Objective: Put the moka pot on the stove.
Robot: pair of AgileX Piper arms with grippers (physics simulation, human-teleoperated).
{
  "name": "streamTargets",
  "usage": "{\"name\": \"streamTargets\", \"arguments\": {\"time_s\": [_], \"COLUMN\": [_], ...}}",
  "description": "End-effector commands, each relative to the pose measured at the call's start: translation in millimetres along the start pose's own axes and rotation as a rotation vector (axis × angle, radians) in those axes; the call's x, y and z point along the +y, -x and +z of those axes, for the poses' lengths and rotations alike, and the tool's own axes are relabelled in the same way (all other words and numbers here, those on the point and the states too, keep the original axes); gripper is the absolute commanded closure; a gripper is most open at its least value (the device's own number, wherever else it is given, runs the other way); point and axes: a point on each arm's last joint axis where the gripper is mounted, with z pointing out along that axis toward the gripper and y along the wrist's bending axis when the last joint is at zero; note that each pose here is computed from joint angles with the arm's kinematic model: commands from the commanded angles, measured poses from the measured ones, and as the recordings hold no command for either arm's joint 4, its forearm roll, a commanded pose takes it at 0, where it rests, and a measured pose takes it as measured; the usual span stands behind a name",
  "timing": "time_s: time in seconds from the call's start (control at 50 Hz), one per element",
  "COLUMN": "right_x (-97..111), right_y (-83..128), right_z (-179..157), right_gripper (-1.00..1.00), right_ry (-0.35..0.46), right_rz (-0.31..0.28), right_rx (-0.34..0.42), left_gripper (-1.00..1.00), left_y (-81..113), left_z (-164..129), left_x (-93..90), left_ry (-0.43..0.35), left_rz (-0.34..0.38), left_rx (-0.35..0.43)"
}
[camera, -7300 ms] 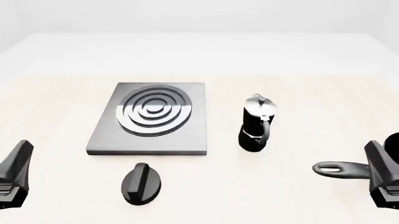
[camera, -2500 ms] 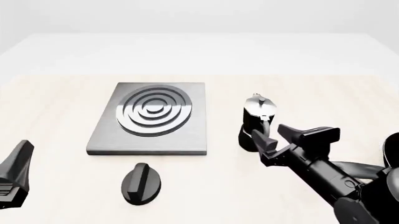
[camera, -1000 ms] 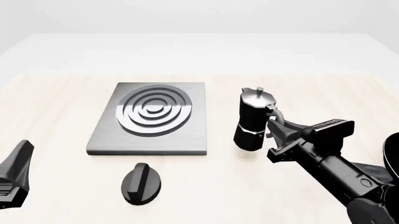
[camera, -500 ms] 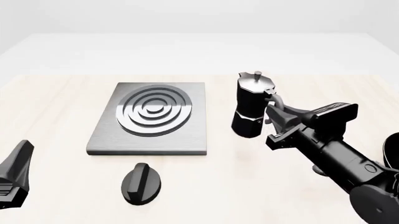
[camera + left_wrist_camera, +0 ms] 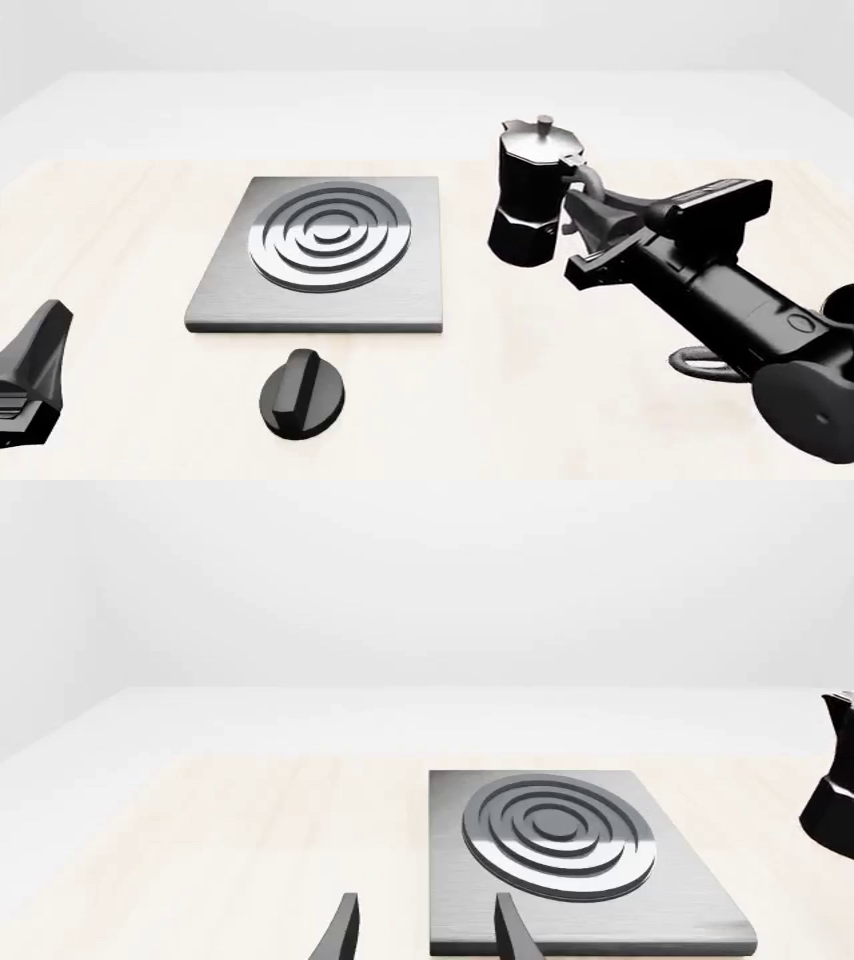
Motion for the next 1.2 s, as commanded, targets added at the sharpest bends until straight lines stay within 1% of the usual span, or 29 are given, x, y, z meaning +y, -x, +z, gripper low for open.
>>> {"name": "streamTargets", "arguments": {"time_s": [0.02, 0.26, 0.42, 0.56, 0.66, 1.2], "right_x": [3, 7, 10, 12, 14, 33], "right_y": [17, 30, 35, 34, 38, 43], "right_z": [4, 14, 23, 30, 36, 73], "right_gripper": [1.0, 1.0, 1.0, 1.0, 1.0, 1.0], "right_ry": [0.011, 0.028, 0.038, 0.044, 0.049, 0.105], "right_rz": [-0.006, -0.016, -0.02, -0.017, -0.012, -0.015], "right_rx": [-0.032, -0.038, -0.042, -0.038, -0.043, -0.047], "left_gripper": [-1.0, -1.0, -1.0, -1.0, -1.0, -1.0], "left_y": [0.0, 0.0, 0.0, 0.0, 0.0, 0.0], "left_z": [0, 0, 0, 0, 0, 0], "left_x": [0.0, 0.0, 0.0, 0.0, 0.0, 0.0], "left_ry": [0.0, 0.0, 0.0, 0.0, 0.0, 0.0], "left_rz": [0.0, 0.0, 0.0, 0.0, 0.0, 0.0], "left_rx": [0.0, 0.0, 0.0, 0.0, 0.0, 0.0]}}
